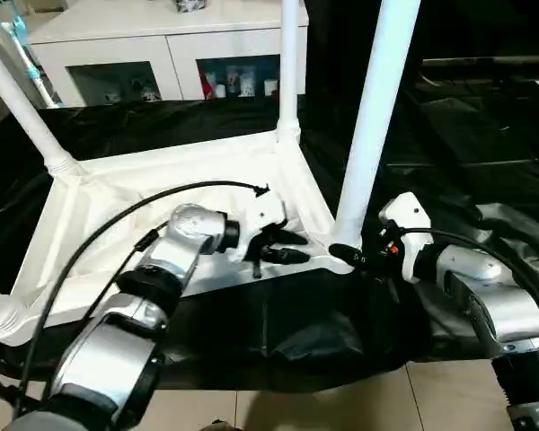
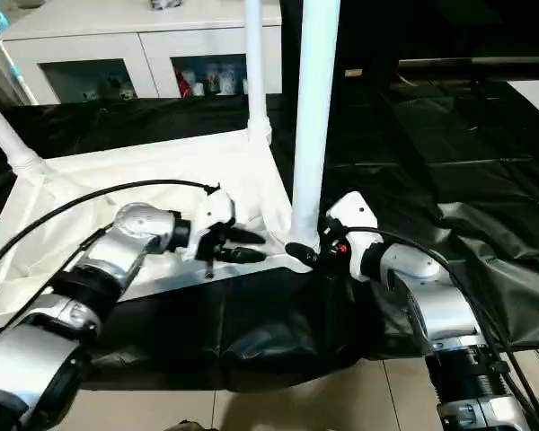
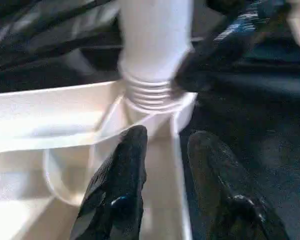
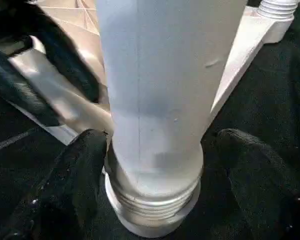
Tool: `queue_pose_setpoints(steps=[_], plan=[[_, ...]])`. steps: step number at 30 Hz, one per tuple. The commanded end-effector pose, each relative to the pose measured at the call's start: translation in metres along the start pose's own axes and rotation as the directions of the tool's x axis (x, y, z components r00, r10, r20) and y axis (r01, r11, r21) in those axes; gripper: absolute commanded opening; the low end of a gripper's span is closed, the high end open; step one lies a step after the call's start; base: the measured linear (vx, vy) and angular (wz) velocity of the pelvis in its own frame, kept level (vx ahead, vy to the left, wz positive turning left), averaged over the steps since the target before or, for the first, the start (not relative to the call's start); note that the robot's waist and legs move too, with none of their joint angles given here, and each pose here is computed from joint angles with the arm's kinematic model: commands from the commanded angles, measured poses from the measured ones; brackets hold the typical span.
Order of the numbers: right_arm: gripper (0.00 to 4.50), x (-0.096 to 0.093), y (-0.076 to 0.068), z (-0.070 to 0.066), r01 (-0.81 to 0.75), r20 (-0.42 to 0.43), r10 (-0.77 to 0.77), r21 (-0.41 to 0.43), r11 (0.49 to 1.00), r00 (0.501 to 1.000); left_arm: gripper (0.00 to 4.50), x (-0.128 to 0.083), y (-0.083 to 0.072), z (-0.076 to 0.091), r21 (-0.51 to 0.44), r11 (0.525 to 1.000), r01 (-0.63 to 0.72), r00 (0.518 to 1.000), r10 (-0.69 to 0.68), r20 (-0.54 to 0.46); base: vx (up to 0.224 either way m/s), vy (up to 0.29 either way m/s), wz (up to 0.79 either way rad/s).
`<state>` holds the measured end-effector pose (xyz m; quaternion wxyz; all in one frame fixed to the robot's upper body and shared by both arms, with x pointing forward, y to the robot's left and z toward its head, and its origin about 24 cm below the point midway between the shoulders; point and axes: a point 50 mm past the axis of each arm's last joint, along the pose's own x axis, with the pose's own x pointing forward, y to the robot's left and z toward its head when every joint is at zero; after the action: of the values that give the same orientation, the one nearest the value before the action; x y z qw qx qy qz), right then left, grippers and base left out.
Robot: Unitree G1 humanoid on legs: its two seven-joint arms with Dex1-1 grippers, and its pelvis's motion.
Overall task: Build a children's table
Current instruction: Rotate leg to tighten
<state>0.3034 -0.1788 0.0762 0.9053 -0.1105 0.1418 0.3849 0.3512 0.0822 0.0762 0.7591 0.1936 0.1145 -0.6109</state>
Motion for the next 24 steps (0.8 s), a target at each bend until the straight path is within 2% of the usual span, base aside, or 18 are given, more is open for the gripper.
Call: queue_pose_setpoints(steps=[1, 5, 14, 15, 24], plan=[[3.80, -0.0008, -0.0009, 0.0032, 0.007, 0.004, -0.007, -0.011, 1.000, 1.000, 1.85, -0.0015, 0.0059, 0.0001, 0.012, 0.999, -0.051, 0.998, 0.051, -0.038, 0.000, 0.000, 0.00], [3.80, 0.0009, 0.0005, 0.0026, 0.004, 0.001, -0.004, -0.014, 1.000, 1.000, 2.30, 0.0034, 0.0068, -0.0045, -0.006, 0.995, -0.095, 0.993, 0.094, -0.076, 0.000, 0.000, 0.00], [3.80, 0.0009, 0.0012, 0.0018, 0.000, -0.006, 0.000, -0.019, 1.000, 1.000, 2.85, 0.0050, 0.0051, -0.0065, -0.025, 0.996, -0.089, 0.993, 0.087, -0.075, 0.000, 0.000, 0.00], [3.80, 0.0009, 0.0012, 0.0018, 0.000, -0.006, 0.000, -0.019, 1.000, 1.000, 3.06, 0.0050, 0.0051, -0.0065, -0.025, 0.996, -0.089, 0.993, 0.087, -0.075, 0.000, 0.000, 0.00], [3.80, 0.0021, 0.0021, 0.0015, -0.005, -0.006, 0.005, -0.020, 1.000, 1.000, 3.59, 0.0082, 0.0031, -0.0063, -0.035, 0.997, -0.064, 0.995, 0.062, -0.075, 0.000, 0.000, 0.00]])
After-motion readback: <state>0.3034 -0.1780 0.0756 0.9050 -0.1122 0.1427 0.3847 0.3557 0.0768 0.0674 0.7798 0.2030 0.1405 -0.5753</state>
